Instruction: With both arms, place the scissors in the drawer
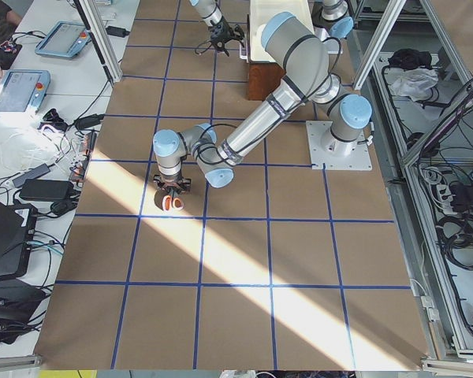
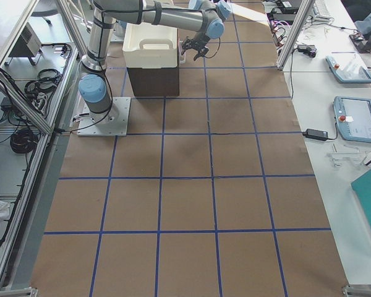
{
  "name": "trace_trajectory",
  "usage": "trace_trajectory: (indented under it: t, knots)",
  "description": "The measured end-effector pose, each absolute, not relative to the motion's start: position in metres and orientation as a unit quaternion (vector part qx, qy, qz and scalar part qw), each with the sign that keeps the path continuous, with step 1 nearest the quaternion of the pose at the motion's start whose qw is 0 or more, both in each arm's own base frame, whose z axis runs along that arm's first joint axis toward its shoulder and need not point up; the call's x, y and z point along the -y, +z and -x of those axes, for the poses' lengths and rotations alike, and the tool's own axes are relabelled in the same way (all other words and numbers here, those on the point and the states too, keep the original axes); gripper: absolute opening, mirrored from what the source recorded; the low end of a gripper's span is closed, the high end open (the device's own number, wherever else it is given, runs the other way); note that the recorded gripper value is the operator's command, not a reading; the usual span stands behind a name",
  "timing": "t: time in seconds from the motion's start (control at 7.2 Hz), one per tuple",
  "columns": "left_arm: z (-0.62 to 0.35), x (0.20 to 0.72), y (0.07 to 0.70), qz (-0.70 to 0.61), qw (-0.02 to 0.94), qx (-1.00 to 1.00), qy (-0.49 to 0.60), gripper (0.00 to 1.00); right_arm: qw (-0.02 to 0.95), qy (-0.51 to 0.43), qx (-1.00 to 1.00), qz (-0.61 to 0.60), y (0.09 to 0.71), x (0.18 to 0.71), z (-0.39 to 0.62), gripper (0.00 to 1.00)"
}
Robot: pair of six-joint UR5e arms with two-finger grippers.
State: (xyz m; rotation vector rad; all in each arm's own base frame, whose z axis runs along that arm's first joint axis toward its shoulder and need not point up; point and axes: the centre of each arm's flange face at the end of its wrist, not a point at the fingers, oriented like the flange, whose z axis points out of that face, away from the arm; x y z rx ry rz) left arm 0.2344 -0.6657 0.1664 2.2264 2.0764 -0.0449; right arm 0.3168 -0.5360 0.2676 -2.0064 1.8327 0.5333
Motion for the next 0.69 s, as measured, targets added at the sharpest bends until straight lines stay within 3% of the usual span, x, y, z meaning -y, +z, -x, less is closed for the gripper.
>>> trace_trajectory:
  t: [0.28, 0.69]
  knots:
    - [-0.233, 0.665, 0.182, -0.731, 0.057, -0.680, -0.018, 0.00, 0.180, 0.182, -0.651, 0.714, 0.271, 0.541, -0.317, 0.50]
    - [-0.211, 0.661, 0.217, -0.721, 0.041, -0.691, -0.018, 0.00, 0.167, 0.166, -0.653, 0.720, 0.282, 0.559, -0.319, 0.50]
